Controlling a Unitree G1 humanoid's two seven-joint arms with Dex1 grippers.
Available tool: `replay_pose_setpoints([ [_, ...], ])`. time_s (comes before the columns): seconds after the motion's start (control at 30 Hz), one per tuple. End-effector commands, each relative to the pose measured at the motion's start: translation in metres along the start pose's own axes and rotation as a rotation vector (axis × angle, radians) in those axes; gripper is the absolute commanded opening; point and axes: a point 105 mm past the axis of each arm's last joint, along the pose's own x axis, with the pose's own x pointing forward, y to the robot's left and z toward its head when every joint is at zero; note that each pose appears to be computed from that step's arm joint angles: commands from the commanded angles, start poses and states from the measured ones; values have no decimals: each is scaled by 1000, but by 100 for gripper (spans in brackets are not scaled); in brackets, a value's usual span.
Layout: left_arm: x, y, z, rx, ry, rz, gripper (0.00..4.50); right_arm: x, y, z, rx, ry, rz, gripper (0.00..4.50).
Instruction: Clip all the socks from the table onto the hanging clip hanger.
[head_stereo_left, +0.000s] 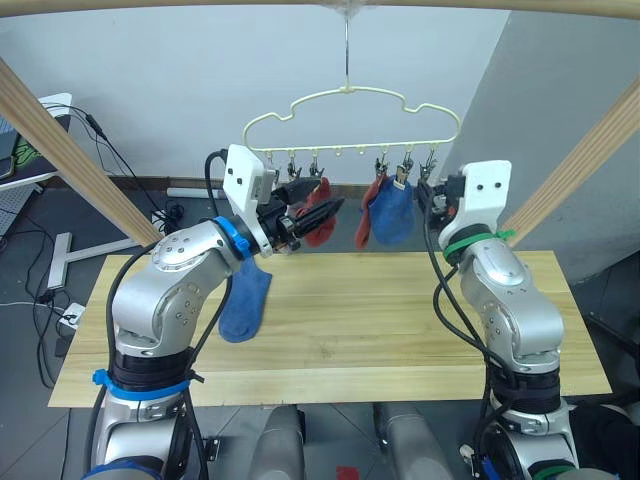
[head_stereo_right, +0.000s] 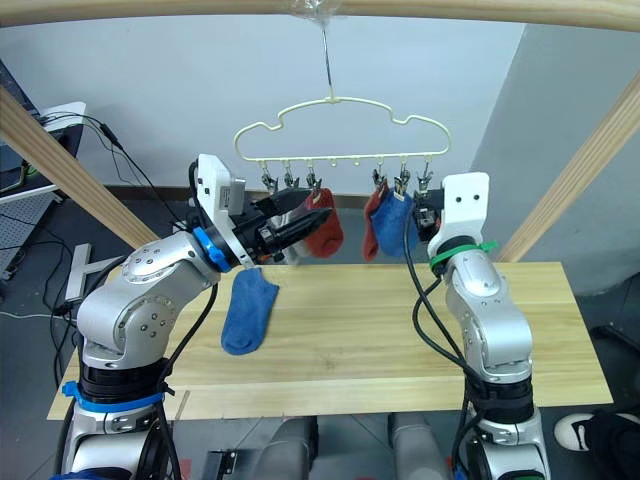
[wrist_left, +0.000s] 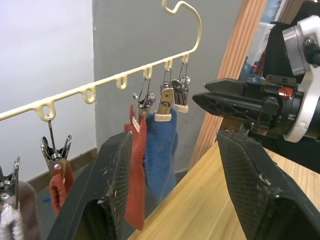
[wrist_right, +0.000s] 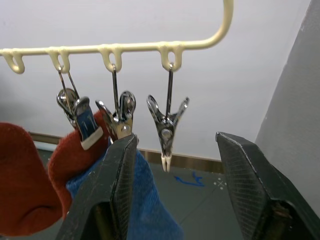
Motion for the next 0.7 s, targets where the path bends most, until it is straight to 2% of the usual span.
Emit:
replay_pose_setpoints([
  [0.03,-2,-8,17,54,-44,-27,277,2,-5,16,-5,-65,-12,262],
  [0.33,-1,-9,19,59,-52,-30,277,8,-5,14,1,-61,-18,262],
  [0.43,-1,-9,20,59,-52,-30,277,10,-5,13,-6,-58,-21,204],
  [0.7,-1,-10,23,60,-57,-33,277,13,-6,12,-11,-58,-28,204],
])
